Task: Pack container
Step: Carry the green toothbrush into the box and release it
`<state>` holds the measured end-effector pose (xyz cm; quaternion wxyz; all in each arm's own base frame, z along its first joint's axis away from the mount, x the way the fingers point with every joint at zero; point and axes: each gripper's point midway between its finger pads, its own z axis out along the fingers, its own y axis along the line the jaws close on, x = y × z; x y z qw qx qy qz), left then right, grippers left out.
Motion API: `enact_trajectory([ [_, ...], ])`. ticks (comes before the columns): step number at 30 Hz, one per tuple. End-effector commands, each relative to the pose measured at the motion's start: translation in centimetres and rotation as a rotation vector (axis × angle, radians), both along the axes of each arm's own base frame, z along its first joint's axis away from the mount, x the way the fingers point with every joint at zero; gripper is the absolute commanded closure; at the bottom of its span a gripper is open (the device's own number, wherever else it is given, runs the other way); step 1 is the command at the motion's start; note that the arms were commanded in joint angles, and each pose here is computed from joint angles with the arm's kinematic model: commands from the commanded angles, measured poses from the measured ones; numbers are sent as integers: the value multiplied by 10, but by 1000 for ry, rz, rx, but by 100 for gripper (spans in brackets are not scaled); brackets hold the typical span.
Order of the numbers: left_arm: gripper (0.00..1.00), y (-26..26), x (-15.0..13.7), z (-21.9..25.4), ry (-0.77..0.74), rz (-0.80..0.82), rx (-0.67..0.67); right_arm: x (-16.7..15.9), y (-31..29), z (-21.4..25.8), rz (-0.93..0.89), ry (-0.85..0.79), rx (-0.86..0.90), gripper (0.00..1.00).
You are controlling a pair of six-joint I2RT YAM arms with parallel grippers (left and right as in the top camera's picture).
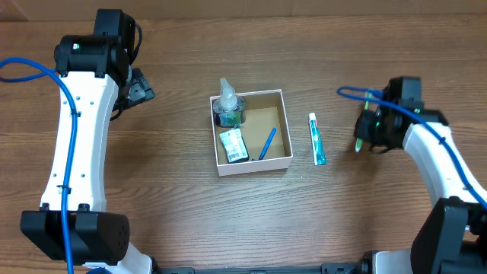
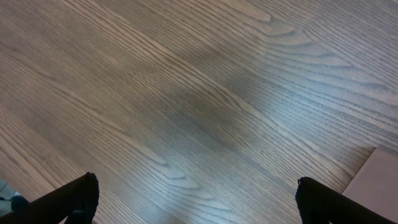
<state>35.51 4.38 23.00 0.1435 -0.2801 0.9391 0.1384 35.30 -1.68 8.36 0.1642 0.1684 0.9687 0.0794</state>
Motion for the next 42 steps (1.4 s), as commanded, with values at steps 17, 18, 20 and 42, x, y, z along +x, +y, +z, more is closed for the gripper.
enact_trajectory([
  [17,0,4,2,6,-10,-11,20,-11,182,111,399,-176,16,93],
  [18,0,4,2,6,-10,-11,20,-14,186,109,399,-176,-1,93],
  [20,0,4,2,6,-10,-11,20,-20,194,104,417,-169,-22,93],
  [42,0,4,2,6,-10,-11,20,-33,213,55,434,-149,6,91],
])
